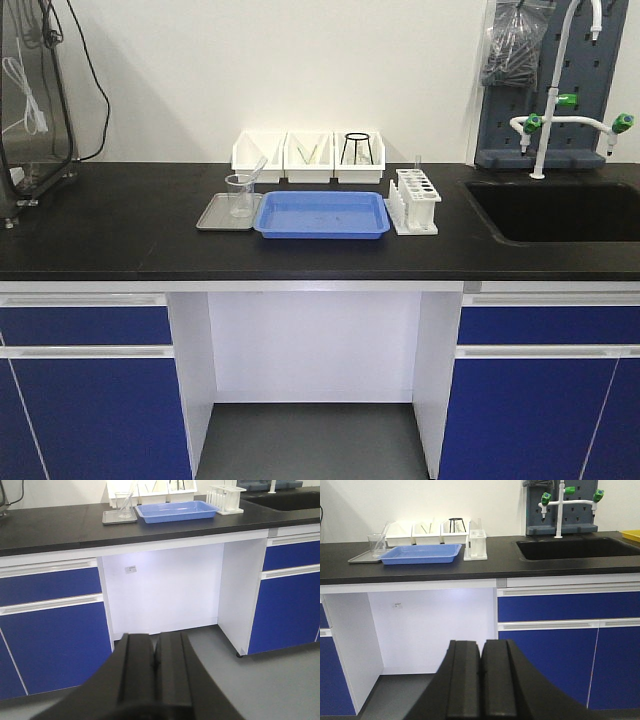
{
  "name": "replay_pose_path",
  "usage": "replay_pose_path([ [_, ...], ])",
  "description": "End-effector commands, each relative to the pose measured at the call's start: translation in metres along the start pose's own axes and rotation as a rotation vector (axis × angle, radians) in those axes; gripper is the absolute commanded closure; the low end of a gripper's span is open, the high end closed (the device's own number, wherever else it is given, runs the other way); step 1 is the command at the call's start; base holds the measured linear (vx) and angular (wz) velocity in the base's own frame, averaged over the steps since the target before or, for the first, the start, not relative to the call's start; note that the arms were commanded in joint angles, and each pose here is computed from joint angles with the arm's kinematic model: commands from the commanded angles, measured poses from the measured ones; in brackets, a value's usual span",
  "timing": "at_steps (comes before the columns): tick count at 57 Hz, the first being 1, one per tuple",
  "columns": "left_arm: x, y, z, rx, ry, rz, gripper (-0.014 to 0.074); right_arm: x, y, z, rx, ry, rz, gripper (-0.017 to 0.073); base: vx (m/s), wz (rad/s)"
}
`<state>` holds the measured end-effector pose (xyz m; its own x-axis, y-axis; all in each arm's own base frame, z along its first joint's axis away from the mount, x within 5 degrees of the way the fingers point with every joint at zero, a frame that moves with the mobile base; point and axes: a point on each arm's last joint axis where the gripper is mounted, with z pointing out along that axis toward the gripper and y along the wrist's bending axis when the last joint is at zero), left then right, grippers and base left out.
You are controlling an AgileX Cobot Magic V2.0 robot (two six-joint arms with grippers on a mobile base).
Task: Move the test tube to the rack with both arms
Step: 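Drive the base forward up to the bench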
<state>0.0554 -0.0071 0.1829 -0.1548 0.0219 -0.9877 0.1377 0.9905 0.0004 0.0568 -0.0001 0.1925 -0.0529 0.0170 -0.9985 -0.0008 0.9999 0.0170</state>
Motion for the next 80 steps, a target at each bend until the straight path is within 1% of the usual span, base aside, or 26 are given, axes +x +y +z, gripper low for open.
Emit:
replay_pose_path([
  [1, -0.0181, -0.0007, -0.0042, 0.009, -0.129, -0.008, 0.0598, -0.0018, 0.0001, 0.0001, 0.001, -0.073, -0.016, 0.057, 0.0, 0.0],
  [51, -0.0181, -0.0007, -0.0042, 0.009, -0.129, -0.008, 0.0598, -0.0018, 0.0001, 0.0001, 0.001, -0.073, -0.016, 0.057, 0.01, 0.0],
  [80, -0.0181, -0.0007, -0.0042, 0.009, -0.129, -0.008, 0.0598, -0.0018, 0.0001, 0.0001, 0.001, -0.073, -0.016, 0.057, 0.17, 0.01],
])
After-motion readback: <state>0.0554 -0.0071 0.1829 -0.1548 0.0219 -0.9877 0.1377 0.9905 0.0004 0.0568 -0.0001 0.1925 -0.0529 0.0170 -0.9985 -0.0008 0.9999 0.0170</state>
